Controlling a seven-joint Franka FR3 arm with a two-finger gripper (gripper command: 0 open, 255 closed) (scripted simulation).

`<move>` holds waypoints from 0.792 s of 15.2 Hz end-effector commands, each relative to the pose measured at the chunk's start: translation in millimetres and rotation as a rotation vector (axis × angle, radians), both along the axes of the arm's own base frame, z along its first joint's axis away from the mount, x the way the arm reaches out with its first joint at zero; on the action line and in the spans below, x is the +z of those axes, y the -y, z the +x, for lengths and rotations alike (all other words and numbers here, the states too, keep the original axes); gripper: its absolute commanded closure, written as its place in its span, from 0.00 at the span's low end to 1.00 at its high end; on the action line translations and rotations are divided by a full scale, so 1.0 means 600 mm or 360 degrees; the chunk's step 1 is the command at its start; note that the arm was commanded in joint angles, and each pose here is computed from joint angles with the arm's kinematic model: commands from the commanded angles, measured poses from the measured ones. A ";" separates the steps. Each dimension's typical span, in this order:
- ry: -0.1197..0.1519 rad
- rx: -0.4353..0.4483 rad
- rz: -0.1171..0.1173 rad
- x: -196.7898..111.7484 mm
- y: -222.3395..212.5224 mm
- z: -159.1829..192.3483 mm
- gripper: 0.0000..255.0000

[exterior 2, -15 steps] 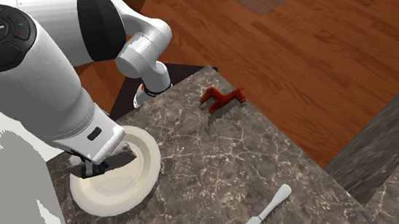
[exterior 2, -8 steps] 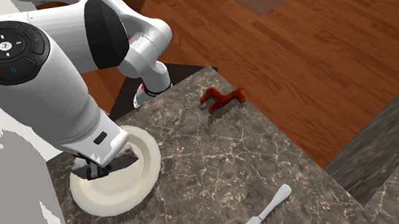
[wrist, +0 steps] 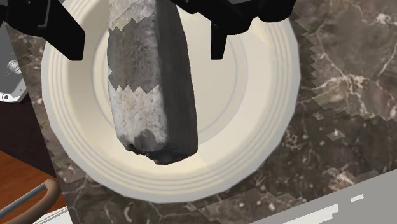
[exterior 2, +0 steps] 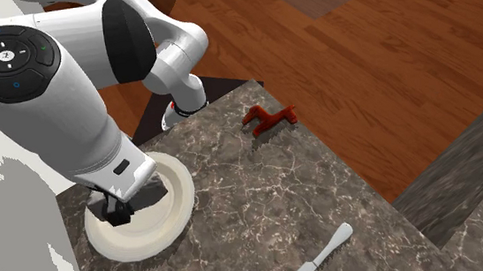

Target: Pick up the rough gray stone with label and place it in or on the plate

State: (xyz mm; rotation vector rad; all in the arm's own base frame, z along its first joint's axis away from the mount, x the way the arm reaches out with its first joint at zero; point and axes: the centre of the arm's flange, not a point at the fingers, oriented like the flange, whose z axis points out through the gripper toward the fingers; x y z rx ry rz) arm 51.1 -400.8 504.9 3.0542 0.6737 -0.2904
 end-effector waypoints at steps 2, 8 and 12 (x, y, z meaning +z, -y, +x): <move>0.0000 0.0000 0.0000 0.022 -0.001 0.004 0.00; 0.0000 0.0000 0.0000 0.082 -0.003 0.015 0.00; 0.0000 0.0000 0.0000 0.082 -0.003 0.015 0.00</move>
